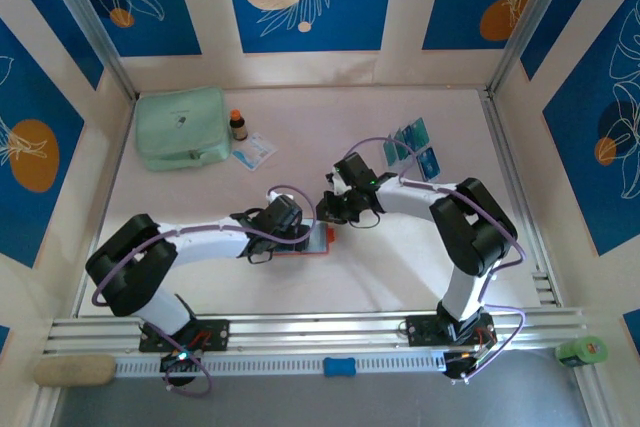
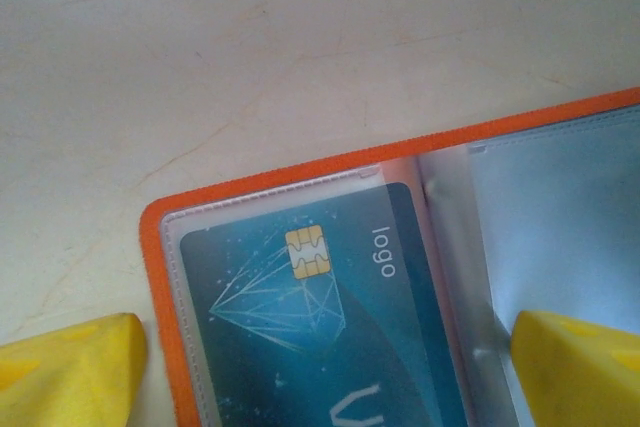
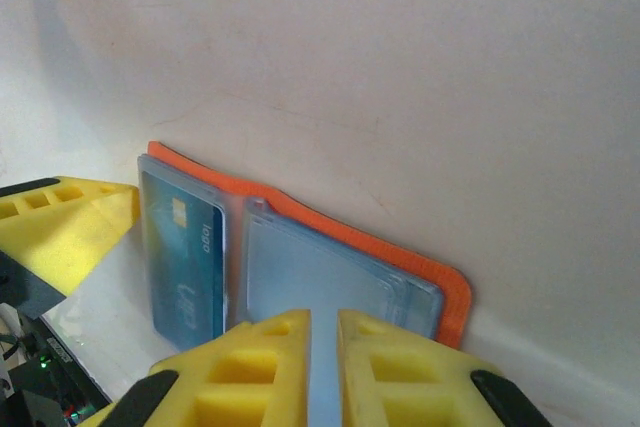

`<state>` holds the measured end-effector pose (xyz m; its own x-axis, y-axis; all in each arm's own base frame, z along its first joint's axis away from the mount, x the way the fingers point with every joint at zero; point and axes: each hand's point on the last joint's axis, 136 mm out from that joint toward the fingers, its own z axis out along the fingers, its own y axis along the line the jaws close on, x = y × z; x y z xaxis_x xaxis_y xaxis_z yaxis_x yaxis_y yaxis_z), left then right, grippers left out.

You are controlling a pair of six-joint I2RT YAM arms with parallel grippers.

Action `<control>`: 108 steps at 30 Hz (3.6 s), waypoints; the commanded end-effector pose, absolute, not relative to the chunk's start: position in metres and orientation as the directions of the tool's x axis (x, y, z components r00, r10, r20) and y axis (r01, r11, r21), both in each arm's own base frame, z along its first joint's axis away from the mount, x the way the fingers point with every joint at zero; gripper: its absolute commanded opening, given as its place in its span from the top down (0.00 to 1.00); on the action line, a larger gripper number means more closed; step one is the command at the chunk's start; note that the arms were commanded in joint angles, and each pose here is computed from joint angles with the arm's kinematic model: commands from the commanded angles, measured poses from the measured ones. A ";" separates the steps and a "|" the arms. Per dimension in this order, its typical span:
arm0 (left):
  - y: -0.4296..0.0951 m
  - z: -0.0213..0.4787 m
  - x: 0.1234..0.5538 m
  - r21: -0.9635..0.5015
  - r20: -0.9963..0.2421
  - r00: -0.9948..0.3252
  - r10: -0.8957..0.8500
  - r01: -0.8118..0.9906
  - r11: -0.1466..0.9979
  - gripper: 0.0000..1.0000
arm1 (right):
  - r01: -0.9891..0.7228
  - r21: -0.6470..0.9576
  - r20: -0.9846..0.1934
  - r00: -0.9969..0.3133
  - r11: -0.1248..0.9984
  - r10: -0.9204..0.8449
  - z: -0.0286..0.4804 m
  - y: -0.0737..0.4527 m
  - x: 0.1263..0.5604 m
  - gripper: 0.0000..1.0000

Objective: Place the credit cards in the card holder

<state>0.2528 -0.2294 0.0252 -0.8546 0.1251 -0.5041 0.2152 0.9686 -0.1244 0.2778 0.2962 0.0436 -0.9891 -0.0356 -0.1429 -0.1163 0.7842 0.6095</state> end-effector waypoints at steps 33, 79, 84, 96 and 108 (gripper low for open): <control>-0.227 0.048 0.255 -0.090 -0.547 -0.822 0.160 0.248 0.965 0.00 | -0.126 0.561 -0.088 -0.992 0.818 -0.093 0.024 0.304 0.265 0.99; -0.208 0.015 0.243 -0.049 -0.517 -0.840 0.167 0.223 0.974 0.12 | -0.069 0.566 -0.064 -0.997 0.821 -0.039 0.021 0.303 0.253 0.79; -0.208 0.017 0.243 -0.050 -0.519 -0.838 0.167 0.225 0.973 0.12 | -0.059 0.572 -0.044 -0.998 0.818 -0.041 0.015 0.306 0.253 0.71; -0.211 0.024 0.246 -0.067 -0.534 -0.831 0.157 0.227 0.972 0.12 | -0.072 0.656 -0.024 -0.997 0.751 -0.074 0.032 0.324 0.260 0.71; -0.206 0.070 0.253 -0.093 -0.617 -0.780 0.104 0.203 0.975 0.00 | -0.102 0.702 -0.049 -0.994 0.705 -0.095 0.070 0.341 0.254 0.61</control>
